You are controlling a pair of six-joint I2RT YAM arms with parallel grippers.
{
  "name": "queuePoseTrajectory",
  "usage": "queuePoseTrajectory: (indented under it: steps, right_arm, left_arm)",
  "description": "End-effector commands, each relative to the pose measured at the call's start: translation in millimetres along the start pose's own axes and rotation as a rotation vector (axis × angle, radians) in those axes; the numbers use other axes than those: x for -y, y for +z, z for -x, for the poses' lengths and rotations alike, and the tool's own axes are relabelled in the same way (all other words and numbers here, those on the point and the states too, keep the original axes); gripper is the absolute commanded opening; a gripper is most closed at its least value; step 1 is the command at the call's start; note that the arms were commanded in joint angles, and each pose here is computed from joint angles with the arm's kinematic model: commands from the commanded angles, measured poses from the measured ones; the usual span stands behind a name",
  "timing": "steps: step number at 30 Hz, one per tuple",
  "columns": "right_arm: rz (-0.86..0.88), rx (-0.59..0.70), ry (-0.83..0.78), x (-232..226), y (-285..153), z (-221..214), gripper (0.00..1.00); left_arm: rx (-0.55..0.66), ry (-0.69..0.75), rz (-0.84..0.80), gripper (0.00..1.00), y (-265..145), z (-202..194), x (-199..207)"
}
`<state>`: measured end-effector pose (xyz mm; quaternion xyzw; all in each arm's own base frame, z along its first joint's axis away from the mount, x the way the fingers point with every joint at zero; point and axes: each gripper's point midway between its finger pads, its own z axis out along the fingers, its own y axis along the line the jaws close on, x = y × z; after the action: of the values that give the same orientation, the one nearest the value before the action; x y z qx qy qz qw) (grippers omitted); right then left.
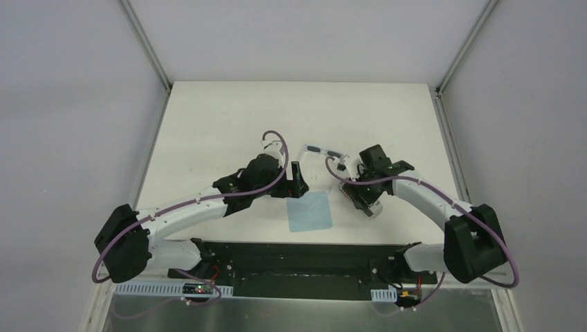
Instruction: Organize the sunglasses
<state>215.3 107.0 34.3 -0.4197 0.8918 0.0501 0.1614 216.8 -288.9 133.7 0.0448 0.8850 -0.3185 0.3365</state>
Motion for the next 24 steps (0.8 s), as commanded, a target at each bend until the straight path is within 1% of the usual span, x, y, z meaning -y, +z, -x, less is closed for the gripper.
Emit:
queuePoseTrajectory:
  steps: [1, 3, 6, 9, 10, 11, 12, 13, 15, 18, 22, 24]
  right_arm:
    - [0.071, 0.309, -0.042, -6, -78, 81, 0.46]
    - [0.300, 0.391, -0.040, -31, -108, 97, 0.44]
    - [0.645, 0.536, -0.034, -66, -151, 108, 0.42]
    - [0.916, 0.546, -0.040, -94, -178, 107, 0.42]
    - [1.006, 0.555, -0.023, -101, -188, 109, 0.42]
    - [1.066, 0.536, 0.040, -102, -191, 115, 0.41]
    - [1.110, 0.533, 0.088, -104, -193, 119, 0.41]
    - [1.137, 0.554, 0.099, -106, -197, 121, 0.41]
    - [1.169, 0.598, 0.078, -112, -202, 122, 0.43]
    - [1.193, 0.599, 0.073, -117, -206, 124, 0.43]
    - [1.190, 0.601, 0.070, -119, -209, 121, 0.44]
    - [1.189, 0.599, 0.070, -120, -209, 120, 0.45]
  left_arm:
    - [0.120, -0.025, -0.040, 0.85, -10, 27, 11]
    - [0.194, -0.023, -0.093, 0.86, -18, 41, 20]
    - [0.308, 0.031, -0.248, 0.86, -36, 66, 51]
    - [0.385, 0.108, -0.390, 0.86, -55, 84, 82]
    - [0.396, 0.135, -0.427, 0.86, -60, 88, 91]
    - [0.407, 0.151, -0.467, 0.86, -65, 91, 100]
    - [0.408, 0.164, -0.505, 0.87, -68, 92, 108]
    - [0.417, 0.170, -0.540, 0.87, -71, 94, 115]
    - [0.432, 0.168, -0.599, 0.88, -76, 96, 126]
    - [0.438, 0.155, -0.619, 0.88, -73, 99, 132]
    - [0.397, 0.165, -0.653, 0.88, -67, 91, 139]
    - [0.362, 0.167, -0.677, 0.86, -64, 84, 143]
